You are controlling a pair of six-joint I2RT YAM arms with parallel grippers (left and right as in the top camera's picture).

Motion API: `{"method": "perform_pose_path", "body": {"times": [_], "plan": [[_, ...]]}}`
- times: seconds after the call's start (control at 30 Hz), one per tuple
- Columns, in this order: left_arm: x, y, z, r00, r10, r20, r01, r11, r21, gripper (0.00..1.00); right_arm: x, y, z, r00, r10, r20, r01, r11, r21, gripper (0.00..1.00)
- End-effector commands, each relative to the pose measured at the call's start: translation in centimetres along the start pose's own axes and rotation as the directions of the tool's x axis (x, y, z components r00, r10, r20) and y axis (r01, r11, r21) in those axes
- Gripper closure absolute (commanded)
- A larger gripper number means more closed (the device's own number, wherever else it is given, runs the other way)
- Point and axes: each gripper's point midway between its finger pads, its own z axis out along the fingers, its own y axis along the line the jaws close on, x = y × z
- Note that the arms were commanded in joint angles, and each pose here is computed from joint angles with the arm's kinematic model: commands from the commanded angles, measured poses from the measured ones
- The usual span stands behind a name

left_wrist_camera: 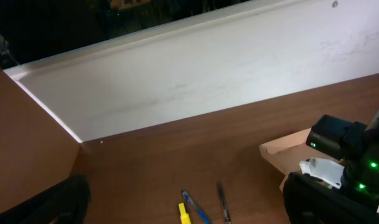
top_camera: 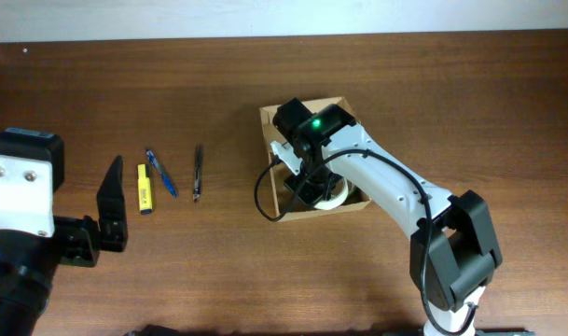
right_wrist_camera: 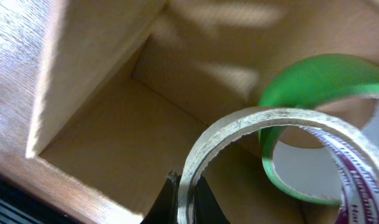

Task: Pack container
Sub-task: 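Carry the masking tape into the box onto the green tape, release, then move the right gripper down to the black marker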

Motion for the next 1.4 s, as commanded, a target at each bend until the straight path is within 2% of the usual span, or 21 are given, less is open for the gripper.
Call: {"method": "perform_pose_path", "body": {"times": [0.0,0.23,0.5,0.57,0.63,0.7,0.87,1.03,1.27,1.37], "plan": [[0.0,-0.2,-0.1,1.0,0.014,0.003,-0.014,1.0,0.011,0.01,0.5,-2.0,0.8,1.0,0.015,-0.015,-0.015,1.0,0.014,0.96],[0.0,-0.2,-0.1,1.0,0.014,0.004,-0.014,1.0,0.011,0.01,0.7,-4.3,0.3,0.997,0.072,0.001,-0.072,0.997,-0.024,0.96],[-0.1,-0.2,-0.1,1.0,0.013,0.007,-0.013,1.0,0.01,0.01,0.4,-4.3,0.3,0.998,0.066,0.016,-0.065,0.997,-0.03,0.96],[-0.1,-0.1,-0.1,1.0,0.013,0.007,-0.013,1.0,0.01,0.01,0.2,-4.2,0.3,0.998,0.063,0.022,-0.062,0.998,-0.03,0.78],[-0.1,-0.1,-0.1,1.0,0.013,0.007,-0.013,1.0,0.01,0.01,0.2,-4.1,0.3,0.998,0.061,0.023,-0.061,0.998,-0.033,0.54],[-0.1,-0.1,-0.1,1.0,0.013,0.007,-0.013,1.0,0.01,0.01,0.2,-4.1,0.3,0.998,0.061,0.023,-0.061,0.998,-0.033,0.43],[-0.1,-0.1,-0.1,1.0,0.013,0.01,-0.013,1.0,0.01,0.01,0.0,-3.8,-0.1,0.998,0.057,0.029,-0.056,0.997,-0.045,0.38],[-0.2,-0.1,-0.1,1.0,0.012,0.012,-0.012,1.0,0.009,0.01,-1.5,-2.6,-2.9,0.997,0.024,0.073,-0.021,0.999,-0.04,0.32],[-0.2,-0.1,-0.1,1.0,0.013,0.01,-0.013,1.0,0.009,0.01,-3.7,-2.0,-11.2,0.979,-0.021,0.202,0.005,0.997,0.078,0.25],[-0.1,-0.1,-0.1,1.0,0.013,0.008,-0.013,1.0,0.009,0.01,-3.9,-3.3,-16.1,0.957,0.011,0.291,-0.064,0.983,0.173,0.19]]}}
